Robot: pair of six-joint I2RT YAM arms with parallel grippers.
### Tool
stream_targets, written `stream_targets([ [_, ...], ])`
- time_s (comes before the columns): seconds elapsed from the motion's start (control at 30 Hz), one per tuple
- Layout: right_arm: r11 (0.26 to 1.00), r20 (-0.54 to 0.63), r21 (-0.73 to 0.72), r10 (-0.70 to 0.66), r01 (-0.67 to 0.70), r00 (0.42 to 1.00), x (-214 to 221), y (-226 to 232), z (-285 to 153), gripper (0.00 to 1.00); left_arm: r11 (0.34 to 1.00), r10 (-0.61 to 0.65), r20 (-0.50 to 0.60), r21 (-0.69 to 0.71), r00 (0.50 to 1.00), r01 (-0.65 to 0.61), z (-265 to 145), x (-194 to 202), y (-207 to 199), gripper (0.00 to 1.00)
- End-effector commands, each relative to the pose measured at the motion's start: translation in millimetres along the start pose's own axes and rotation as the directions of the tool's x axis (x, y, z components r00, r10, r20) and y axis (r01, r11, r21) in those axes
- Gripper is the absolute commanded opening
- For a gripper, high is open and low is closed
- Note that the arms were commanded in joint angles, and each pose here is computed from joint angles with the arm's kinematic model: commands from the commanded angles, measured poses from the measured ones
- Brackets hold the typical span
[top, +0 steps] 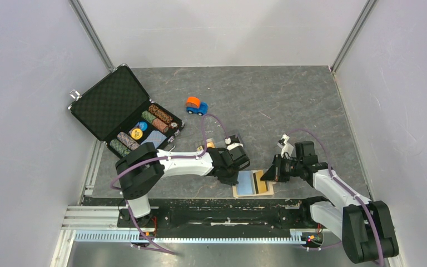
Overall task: Put the credit cards into the card holder
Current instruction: Insert the credit card into the card holder.
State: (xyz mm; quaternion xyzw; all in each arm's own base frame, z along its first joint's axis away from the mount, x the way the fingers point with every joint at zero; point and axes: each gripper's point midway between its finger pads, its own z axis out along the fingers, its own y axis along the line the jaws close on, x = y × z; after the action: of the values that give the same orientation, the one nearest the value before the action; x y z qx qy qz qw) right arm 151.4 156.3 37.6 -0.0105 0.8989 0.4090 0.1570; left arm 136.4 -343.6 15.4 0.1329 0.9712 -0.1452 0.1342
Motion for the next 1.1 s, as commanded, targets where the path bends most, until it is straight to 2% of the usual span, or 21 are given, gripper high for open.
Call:
stream_targets([
  [0.0,0.999,0.050,-0.003,-0.051,0.051,0.997,-15.0,7.8,-4.3,0.00,0.989,0.062,-0.055,-0.127,0.997,-0.069,10.6,17.6,31.0,0.24],
  [0.4,0.998,0.052,0.003,-0.059,0.059,0.997,-14.6,5.8,-3.9,0.00,0.988,0.066,-0.070,-0.136,0.995,-0.075,13.3,20.4,31.8,0.25],
  [0.77,0.998,0.059,-0.053,-0.036,0.039,0.998,-16.6,11.0,1.8,0.00,0.987,0.072,-0.077,-0.137,0.994,-0.082,14.0,23.1,32.4,0.24],
  [1.07,0.995,0.049,-0.100,0.028,-0.023,0.998,-1.8,6.9,10.1,0.00,0.987,0.071,-0.082,-0.138,0.994,-0.082,14.9,24.1,32.8,0.23],
])
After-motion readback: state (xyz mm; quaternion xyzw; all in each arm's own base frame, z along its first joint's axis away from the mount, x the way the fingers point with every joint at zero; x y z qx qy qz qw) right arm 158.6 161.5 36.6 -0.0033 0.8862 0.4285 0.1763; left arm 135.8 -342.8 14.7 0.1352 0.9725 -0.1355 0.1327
